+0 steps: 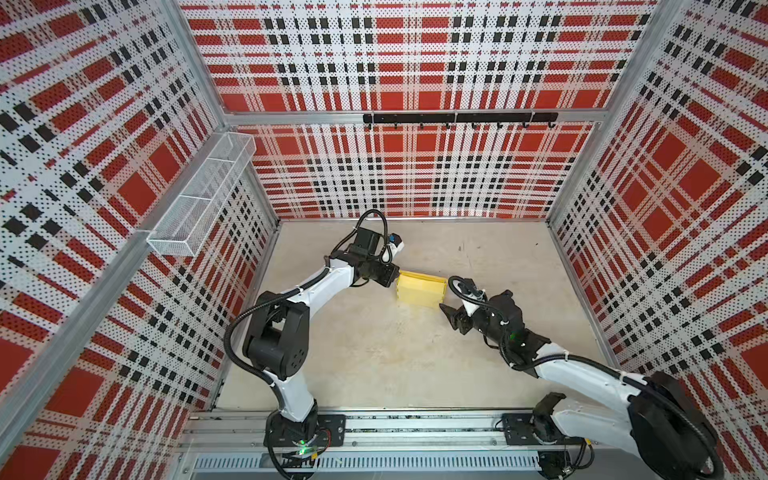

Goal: Fold the paper box

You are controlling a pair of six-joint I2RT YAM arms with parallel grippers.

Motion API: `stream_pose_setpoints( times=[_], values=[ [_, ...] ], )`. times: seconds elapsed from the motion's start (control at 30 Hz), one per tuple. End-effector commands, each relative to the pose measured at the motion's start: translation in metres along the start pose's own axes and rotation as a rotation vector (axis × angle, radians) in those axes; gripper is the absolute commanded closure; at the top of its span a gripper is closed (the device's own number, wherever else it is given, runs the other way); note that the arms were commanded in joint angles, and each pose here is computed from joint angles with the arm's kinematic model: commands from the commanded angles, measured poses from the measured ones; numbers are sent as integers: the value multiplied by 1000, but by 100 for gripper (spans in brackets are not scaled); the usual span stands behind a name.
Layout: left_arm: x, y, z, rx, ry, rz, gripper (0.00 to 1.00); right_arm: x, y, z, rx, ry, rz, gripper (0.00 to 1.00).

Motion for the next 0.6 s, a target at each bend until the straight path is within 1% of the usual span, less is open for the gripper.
stream_pose_setpoints(
  times=[0.0, 0.1, 0.2, 0.27, 0.37, 0.43, 0.53, 0.57],
  values=[
    [-2, -12, -4, 37, 0, 46, 100, 13, 6, -4, -93, -120, 190, 45],
    [-1, -12, -6, 33, 1, 43, 100, 13, 17, -4, -157, -169, 282, 48],
    [-3, -14, -7, 36, 1, 43, 100, 7, 27, -5, -215, -197, 353, 48],
    [-3, -14, -7, 33, 4, 45, 100, 3, 34, -7, -240, -231, 373, 48],
    [-3, -14, -8, 34, 8, 44, 100, -8, 40, -10, -243, -221, 400, 49],
    [-4, -15, -7, 38, 6, 45, 100, -17, 39, -15, -264, -209, 422, 50],
    [-4, -14, -8, 37, 5, 44, 100, -27, 35, -28, -299, -244, 453, 53],
    [-4, -14, -8, 35, 8, 44, 100, -29, 34, -30, -319, -228, 461, 54]
  ],
)
Point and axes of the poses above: each gripper's point midway between its finger pads, its own x axis back along the fingers, its own z axis along the line the jaws close on, y = z × x, the point moved 9 cm from there along x, back along the fingers, and after that the axes turned 4 degrees about x, right-handed, at the moved point
